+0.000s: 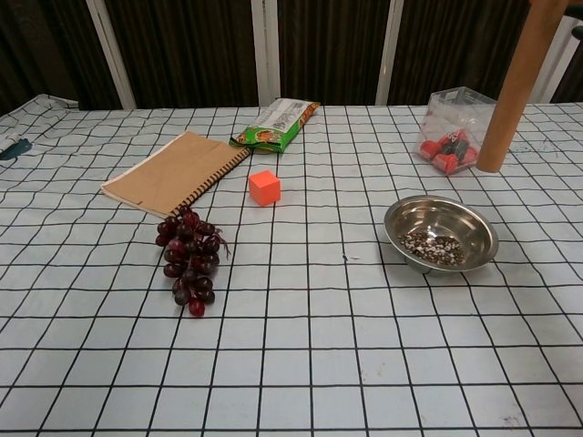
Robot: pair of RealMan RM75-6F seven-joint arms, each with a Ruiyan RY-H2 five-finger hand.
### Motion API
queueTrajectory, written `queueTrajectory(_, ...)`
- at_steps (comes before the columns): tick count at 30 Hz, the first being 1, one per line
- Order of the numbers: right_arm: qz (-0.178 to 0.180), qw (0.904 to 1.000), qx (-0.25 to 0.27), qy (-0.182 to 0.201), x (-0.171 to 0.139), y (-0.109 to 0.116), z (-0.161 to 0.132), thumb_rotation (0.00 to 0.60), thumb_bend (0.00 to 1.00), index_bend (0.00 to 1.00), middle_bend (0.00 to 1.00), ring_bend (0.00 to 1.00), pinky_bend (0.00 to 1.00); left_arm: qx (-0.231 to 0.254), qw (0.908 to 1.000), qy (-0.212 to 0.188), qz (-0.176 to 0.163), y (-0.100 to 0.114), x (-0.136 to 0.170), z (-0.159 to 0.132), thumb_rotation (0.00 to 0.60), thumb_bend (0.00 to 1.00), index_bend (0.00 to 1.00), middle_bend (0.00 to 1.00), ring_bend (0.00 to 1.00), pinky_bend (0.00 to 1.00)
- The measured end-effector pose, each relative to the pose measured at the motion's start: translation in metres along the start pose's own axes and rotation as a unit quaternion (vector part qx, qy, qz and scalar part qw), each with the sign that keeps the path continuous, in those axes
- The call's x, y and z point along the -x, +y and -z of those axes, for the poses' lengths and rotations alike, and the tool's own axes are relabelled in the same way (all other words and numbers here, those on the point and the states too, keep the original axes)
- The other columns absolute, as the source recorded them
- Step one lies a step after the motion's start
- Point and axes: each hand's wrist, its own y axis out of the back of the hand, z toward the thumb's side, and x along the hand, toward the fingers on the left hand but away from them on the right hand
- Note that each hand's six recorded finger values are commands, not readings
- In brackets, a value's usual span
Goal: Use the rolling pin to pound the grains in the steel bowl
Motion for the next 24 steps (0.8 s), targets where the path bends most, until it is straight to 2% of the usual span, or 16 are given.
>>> queueTrajectory(8,0.033,0.9981,0.052,0.004,-0.004,-0.009,0.007,0.600,0.52,0.75,0.60,0.24,0.00,0.004,1.0000,0.000,0.001,0.000,0.000,0.000,0.600,0.05,0.00,0.00,0.00,0.00)
queueTrajectory(24,0.055,0.9971,0.045,0.027,-0.023,-0.010,0.030,0.600,0.55,0.75,0.60,0.24,0.00,0.005,1.0000,-0.003,0.004,-0.001,0.002,-0.002,0.600,0.06,0.00,0.00,0.00,0.00)
